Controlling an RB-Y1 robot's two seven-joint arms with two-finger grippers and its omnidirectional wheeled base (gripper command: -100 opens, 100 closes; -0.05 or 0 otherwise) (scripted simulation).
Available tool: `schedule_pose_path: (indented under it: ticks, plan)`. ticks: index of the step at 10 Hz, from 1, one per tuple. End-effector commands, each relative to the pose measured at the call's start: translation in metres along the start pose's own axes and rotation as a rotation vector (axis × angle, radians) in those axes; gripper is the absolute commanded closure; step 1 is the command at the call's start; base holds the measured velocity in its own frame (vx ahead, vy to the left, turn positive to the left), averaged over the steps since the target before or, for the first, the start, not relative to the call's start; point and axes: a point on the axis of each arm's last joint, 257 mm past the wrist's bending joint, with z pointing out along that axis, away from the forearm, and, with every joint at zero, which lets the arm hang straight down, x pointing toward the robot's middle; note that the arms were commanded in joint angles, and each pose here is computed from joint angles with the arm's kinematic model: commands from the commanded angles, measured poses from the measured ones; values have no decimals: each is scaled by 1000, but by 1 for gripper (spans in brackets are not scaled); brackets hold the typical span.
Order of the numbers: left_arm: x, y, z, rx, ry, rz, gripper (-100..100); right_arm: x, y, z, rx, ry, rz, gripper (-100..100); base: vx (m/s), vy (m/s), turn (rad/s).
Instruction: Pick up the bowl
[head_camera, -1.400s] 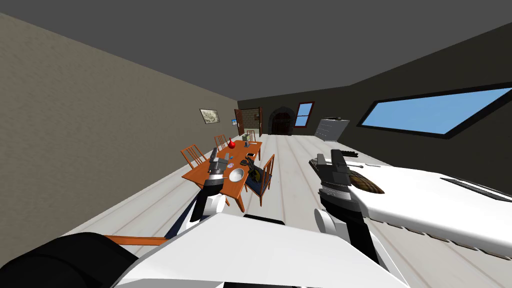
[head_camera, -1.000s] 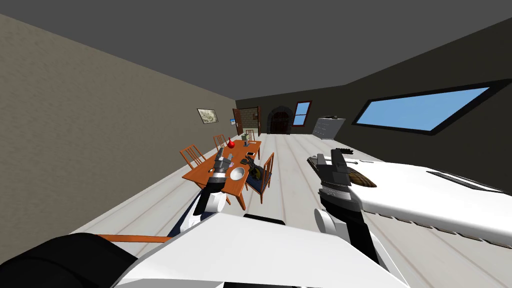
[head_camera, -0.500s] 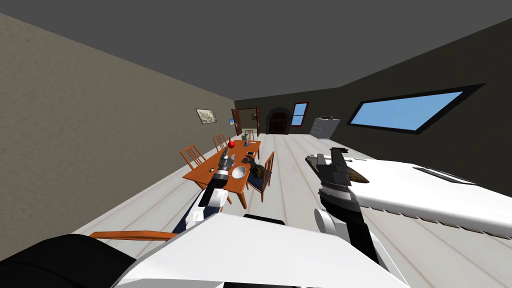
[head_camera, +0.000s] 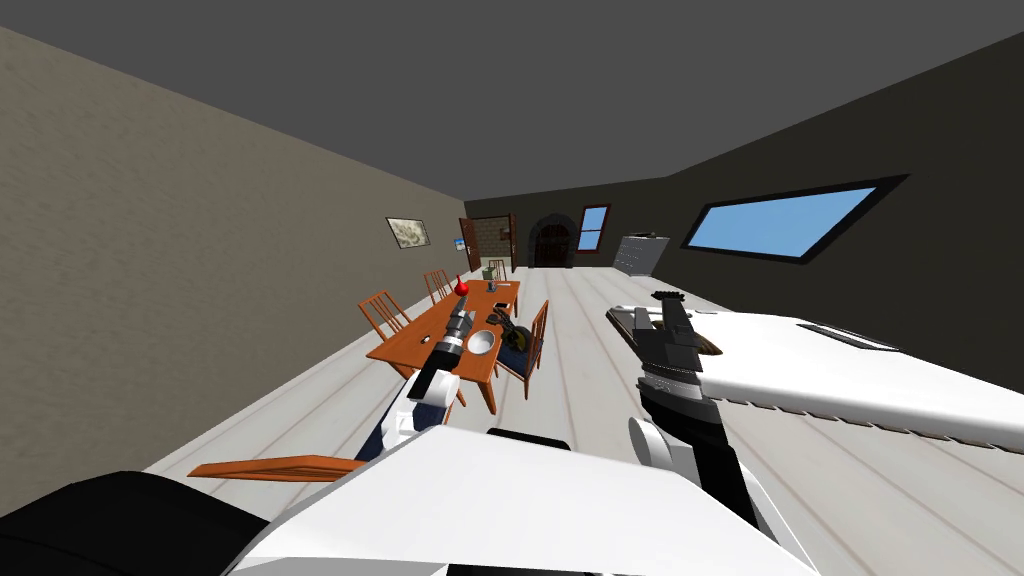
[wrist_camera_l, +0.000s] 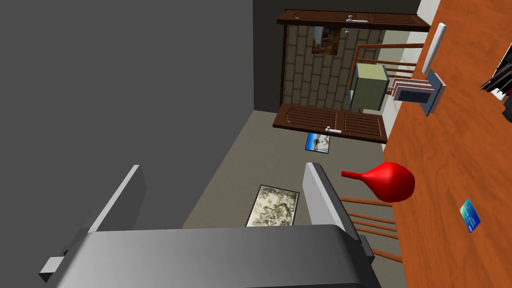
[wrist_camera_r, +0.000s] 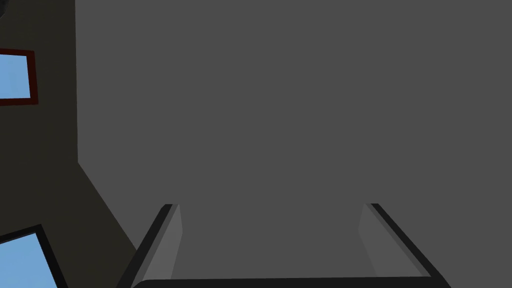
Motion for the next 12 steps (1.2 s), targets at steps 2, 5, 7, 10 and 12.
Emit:
schedule_pose_path:
  ticks: [2,5,7,10,12]
  plan:
    - [3,18,9,-54,9,11,-100,0,0,0,0,0,0,0,-50,51,-48]
    - [8,44,20,-133,23,26,-100,0,0,0,0,0,0,0,-42,54,-55]
    - [11,59,24,-182,29,31,-100,0,0,0,0,0,0,0,-49,61,-47]
    - [13,77,27,-239,33,36,-100,0,0,0,0,0,0,0,-42,51,-42]
    - [19,103,35,-316,42,39,-100,0,0,0,0,0,0,0,-43,79,-65]
